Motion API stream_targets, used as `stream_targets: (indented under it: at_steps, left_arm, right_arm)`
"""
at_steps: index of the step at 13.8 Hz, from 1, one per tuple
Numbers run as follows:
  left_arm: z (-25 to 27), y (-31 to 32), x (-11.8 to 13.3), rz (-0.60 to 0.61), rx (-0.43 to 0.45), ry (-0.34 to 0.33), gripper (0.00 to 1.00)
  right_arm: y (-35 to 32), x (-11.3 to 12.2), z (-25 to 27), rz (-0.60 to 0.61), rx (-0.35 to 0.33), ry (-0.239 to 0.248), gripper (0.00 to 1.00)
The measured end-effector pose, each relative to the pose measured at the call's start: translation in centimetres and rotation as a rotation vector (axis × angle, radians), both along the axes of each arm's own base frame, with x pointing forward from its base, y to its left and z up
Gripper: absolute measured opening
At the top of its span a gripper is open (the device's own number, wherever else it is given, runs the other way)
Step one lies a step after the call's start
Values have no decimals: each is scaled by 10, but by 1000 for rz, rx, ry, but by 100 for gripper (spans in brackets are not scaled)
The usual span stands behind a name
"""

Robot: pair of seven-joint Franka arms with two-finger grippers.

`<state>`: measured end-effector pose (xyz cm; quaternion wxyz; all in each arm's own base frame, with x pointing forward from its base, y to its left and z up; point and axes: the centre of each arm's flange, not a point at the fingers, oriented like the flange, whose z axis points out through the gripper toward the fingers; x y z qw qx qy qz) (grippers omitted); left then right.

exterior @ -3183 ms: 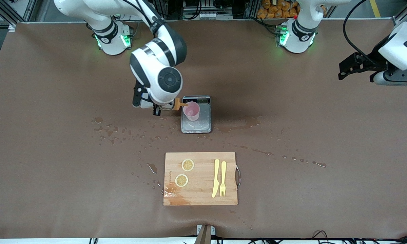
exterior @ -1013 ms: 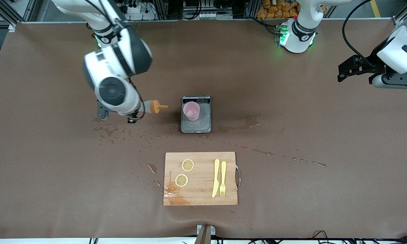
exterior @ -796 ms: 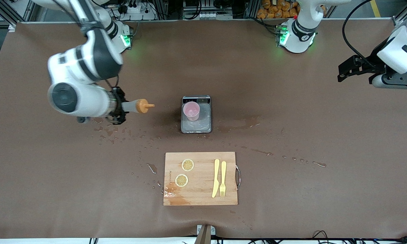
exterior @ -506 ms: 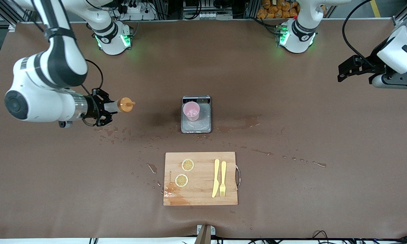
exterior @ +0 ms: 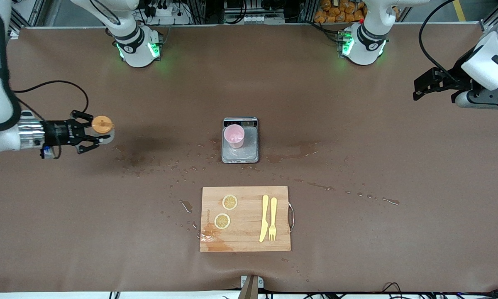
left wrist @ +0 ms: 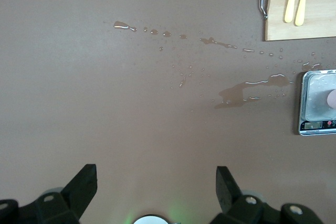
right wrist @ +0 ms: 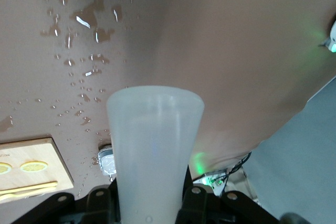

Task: Add sauce to pink cup with both arms
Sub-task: 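Pull the bottle back from the cup with the right gripper, then set the bottle upright on the table with the right gripper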

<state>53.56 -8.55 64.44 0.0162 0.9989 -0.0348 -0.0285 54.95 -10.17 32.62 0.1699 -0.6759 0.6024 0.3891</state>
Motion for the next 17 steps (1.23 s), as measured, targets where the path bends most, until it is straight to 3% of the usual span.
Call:
stream_targets:
  at_steps: [9,14,17]
  left_arm:
    - [0,0,0,0,0,0,100]
    - [-2,0,1,0,0,3,100]
    - [-2,0,1,0,0,4,100]
  right_arm:
    - [-83,-52,-177,1,328,-106,40]
    - [-88,-65,-210,-26,380,-109,39]
    - [-92,-54,-202,-26,364,-119,64]
